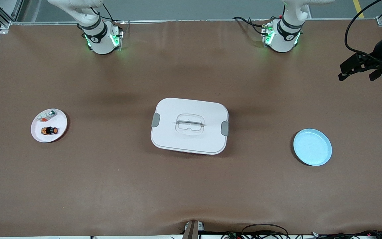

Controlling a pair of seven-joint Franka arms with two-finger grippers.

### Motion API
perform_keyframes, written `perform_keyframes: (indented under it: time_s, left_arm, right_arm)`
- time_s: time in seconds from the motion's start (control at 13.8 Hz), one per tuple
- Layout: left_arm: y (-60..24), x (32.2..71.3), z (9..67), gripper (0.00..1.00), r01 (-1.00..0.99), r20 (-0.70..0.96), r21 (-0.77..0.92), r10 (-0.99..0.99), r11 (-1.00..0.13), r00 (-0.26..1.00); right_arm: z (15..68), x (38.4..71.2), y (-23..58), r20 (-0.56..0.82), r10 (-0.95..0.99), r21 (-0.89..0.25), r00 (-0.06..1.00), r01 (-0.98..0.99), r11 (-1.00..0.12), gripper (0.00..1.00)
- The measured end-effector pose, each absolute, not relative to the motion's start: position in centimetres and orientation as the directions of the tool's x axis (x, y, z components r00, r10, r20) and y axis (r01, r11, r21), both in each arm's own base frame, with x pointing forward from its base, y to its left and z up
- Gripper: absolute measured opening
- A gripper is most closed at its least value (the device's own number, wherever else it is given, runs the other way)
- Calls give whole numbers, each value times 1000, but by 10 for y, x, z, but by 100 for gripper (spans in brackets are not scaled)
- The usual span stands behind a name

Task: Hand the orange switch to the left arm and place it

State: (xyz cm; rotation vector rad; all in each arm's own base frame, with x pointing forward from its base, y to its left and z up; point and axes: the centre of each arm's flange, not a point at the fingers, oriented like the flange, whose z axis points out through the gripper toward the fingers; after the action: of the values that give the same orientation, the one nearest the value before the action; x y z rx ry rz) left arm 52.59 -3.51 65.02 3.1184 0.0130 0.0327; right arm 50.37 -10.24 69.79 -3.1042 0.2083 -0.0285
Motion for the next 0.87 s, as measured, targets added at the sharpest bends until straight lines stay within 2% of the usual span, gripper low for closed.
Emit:
perform_keyframes:
  time_s: [0.43,0.65,0.87]
  left_arm:
    - [-37,526,651,100,5,23,23,6,-1000,1000]
    - [-37,526,652,100,5,24,23,5,-1000,1000]
    - [-37,526,652,100,5,24,23,6,-1000,1000]
  right_arm:
    - [618,557,-108,-100,-135,-40,986,-139,-989,100]
    - [589,568,-115,-149,-111,-52,983,-120,-991,100]
    - [553,580,-134,-129,-66,-55,989,-74,-996,100]
